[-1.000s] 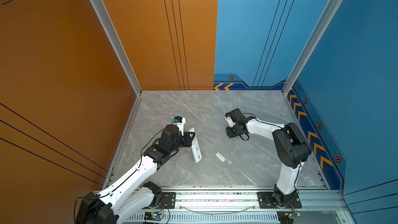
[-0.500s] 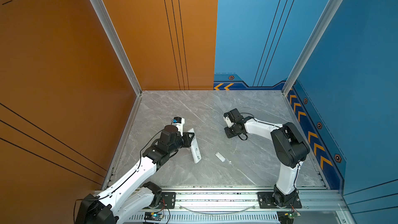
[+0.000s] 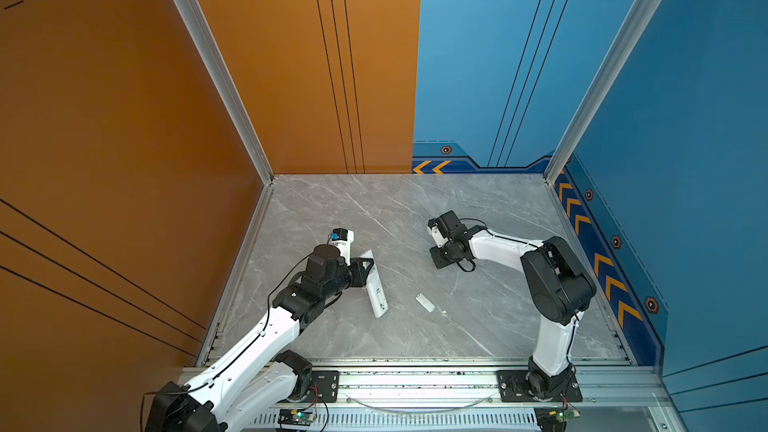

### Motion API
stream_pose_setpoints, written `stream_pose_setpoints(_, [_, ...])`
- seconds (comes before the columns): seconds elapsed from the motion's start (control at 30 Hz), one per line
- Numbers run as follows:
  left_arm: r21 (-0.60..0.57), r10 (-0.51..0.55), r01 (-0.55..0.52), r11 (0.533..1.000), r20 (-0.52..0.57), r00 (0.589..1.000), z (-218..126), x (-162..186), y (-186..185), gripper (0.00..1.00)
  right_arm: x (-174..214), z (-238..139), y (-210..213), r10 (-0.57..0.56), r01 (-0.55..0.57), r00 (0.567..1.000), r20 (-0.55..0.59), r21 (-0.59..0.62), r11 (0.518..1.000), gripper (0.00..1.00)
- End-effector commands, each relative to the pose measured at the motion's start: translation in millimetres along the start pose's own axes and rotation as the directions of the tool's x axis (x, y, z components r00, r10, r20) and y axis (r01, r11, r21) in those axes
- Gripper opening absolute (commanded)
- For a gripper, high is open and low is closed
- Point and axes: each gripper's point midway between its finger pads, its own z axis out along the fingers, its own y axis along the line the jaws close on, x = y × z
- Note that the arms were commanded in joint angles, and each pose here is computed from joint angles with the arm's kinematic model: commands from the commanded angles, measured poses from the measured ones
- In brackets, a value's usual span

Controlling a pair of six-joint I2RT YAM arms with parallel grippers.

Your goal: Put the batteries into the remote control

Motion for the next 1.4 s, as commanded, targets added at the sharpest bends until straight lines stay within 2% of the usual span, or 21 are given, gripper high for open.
stream_pose_setpoints(0.0, [0.058, -0.028, 0.028, 0.998, 0.004, 1.0, -3, 1, -8, 0.0, 25, -1, 16, -0.048, 0.047, 0.997, -0.056, -0.029, 0.998, 0.06])
stream_pose_setpoints(0.27, [0.089, -0.053, 0.055, 0.995, -0.019, 0.998, -6, 15, -9, 0.0, 40, -8, 44, -0.116, 0.113, 0.991, -0.062, -0.055, 0.992, 0.05])
stream_pose_setpoints(0.57, [0.129, -0.054, 0.054, 0.99, -0.006, 0.999, -15, 22, -14, 0.0, 51, 2, 49, -0.139, 0.136, 0.986, -0.093, -0.037, 0.99, 0.05])
stream_pose_setpoints(1.0, [0.184, -0.049, 0.043, 0.982, 0.03, 0.998, -24, 22, -20, 0.0, 56, 6, 44, -0.143, 0.143, 0.984, -0.108, -0.002, 0.99, 0.19])
stream_pose_setpoints(1.37, [0.171, -0.046, 0.041, 0.984, 0.029, 0.999, -25, 23, -18, 0.0, 55, 9, 38, -0.155, 0.161, 0.98, -0.127, 0.037, 0.986, 0.19])
